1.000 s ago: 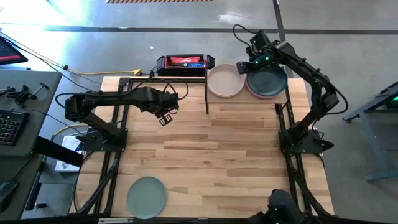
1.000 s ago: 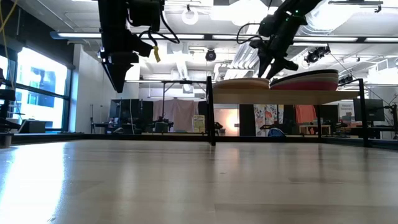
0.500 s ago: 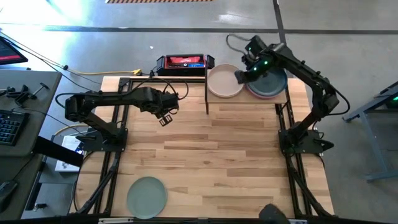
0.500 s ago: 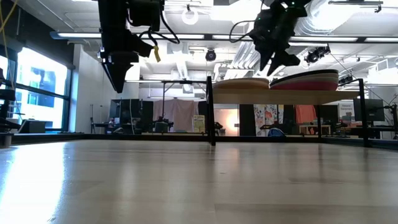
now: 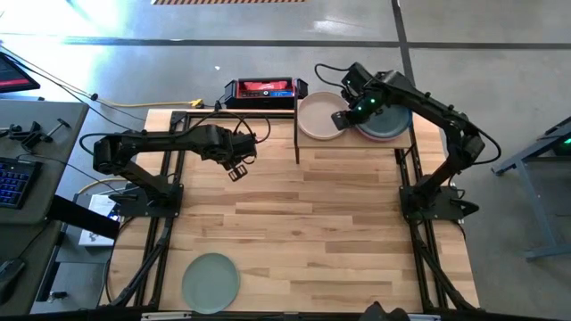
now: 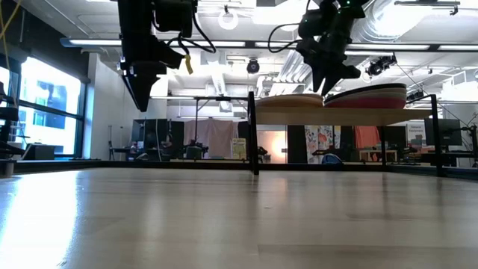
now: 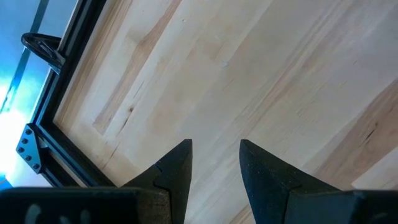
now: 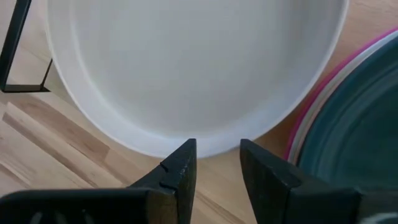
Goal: Place and stack plates onto a shelf
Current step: Stack the gray plate on top of the light pink plate on the shelf, then stack the light blue plate on top of the gray plate on the shelf
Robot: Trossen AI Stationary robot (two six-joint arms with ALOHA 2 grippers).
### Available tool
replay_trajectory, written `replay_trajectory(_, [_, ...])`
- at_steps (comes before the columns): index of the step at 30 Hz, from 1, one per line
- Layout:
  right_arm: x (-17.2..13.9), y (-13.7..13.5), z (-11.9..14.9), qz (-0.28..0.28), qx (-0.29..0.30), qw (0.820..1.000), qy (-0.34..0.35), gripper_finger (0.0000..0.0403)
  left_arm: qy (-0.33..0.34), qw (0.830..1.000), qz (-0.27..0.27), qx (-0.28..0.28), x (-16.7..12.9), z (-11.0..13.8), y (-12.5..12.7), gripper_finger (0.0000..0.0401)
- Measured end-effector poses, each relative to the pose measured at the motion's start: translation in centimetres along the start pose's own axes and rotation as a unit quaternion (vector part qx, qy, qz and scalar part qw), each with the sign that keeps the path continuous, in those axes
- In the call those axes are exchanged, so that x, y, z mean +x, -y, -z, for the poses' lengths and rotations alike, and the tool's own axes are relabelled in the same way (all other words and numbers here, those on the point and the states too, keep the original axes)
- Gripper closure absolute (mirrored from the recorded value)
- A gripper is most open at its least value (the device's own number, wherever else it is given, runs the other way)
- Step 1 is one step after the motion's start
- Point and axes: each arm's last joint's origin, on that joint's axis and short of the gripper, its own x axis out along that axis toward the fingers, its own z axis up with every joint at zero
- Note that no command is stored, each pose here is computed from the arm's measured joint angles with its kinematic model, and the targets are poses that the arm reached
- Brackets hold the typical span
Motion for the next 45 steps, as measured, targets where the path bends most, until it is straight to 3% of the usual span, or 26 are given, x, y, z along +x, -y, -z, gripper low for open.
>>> replay_trajectory(9, [0.7, 0.0, -0.2, -0.001, 0.001, 1.000, -0.013, 0.0286, 0.000, 1.000, 0.001, 0.000, 0.0, 0.0, 0.0, 0.0277])
replay_trajectory(19, [-1.0, -0.5, 0.8, -0.035, 0.010, 0.999, -0.008, 0.0286, -0.004, 1.000, 0.004, 0.001, 0.0, 0.1, 0.0, 0.0277])
replay_trajectory(26, [-2.0, -2.8, 2.5, -0.069, -0.015, 0.997, -0.016, 0.0286, -0.058, 0.994, 0.095, -0.002, -0.2, 0.8, 0.8, 0.0278])
replay_trajectory(37, [-1.8, -6.8, 5.2, -0.066, -0.050, 0.996, -0.031, 0.0286, -0.098, 0.988, 0.091, 0.082, -2.6, 4.2, 4.9, 0.0301])
replay_trajectory(45, [-1.7, -9.1, 7.1, -0.071, -0.052, 0.995, -0.046, 0.0286, -0.095, 0.980, 0.121, 0.126, -4.8, 7.8, 8.9, 0.0304])
